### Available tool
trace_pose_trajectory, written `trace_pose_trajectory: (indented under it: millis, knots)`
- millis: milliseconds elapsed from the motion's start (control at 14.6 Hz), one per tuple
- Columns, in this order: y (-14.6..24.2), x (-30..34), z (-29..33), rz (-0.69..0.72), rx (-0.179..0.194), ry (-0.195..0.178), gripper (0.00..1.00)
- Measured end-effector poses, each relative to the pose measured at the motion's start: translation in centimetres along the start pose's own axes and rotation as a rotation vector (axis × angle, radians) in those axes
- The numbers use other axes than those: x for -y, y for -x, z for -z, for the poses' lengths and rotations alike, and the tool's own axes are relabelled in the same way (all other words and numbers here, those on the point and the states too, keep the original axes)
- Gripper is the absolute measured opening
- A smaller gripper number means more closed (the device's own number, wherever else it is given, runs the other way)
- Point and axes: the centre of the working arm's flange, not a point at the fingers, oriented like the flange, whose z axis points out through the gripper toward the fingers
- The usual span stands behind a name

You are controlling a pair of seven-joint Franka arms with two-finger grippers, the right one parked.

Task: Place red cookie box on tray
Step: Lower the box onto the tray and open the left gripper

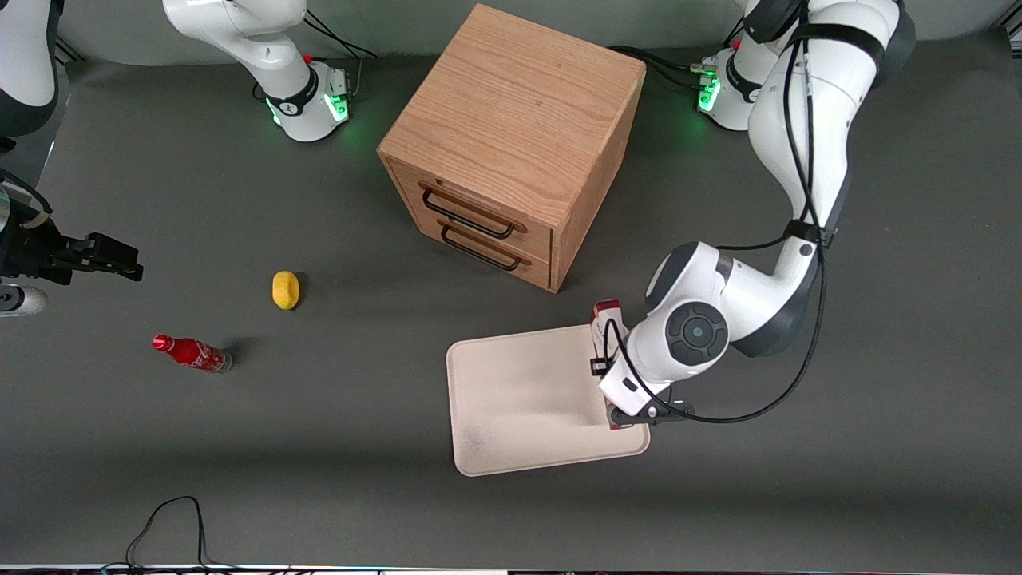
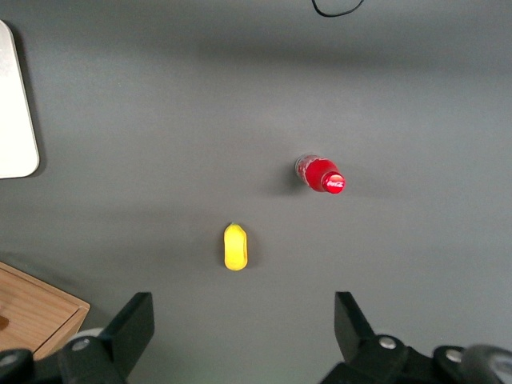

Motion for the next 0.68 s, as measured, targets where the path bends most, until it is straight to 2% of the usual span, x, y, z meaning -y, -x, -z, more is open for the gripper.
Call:
trace_pose_trajectory:
  millis: [205,478,683]
  knots:
    - [-0.6,0.6,-2.2,0.067,0.012,-0.005,0.07]
    - [-0.8,0.8,-4.2,0.084,0.017,0.000,0.07]
    - [-1.1,1.0,-4.4,0.088,0.004,0.004,0.07]
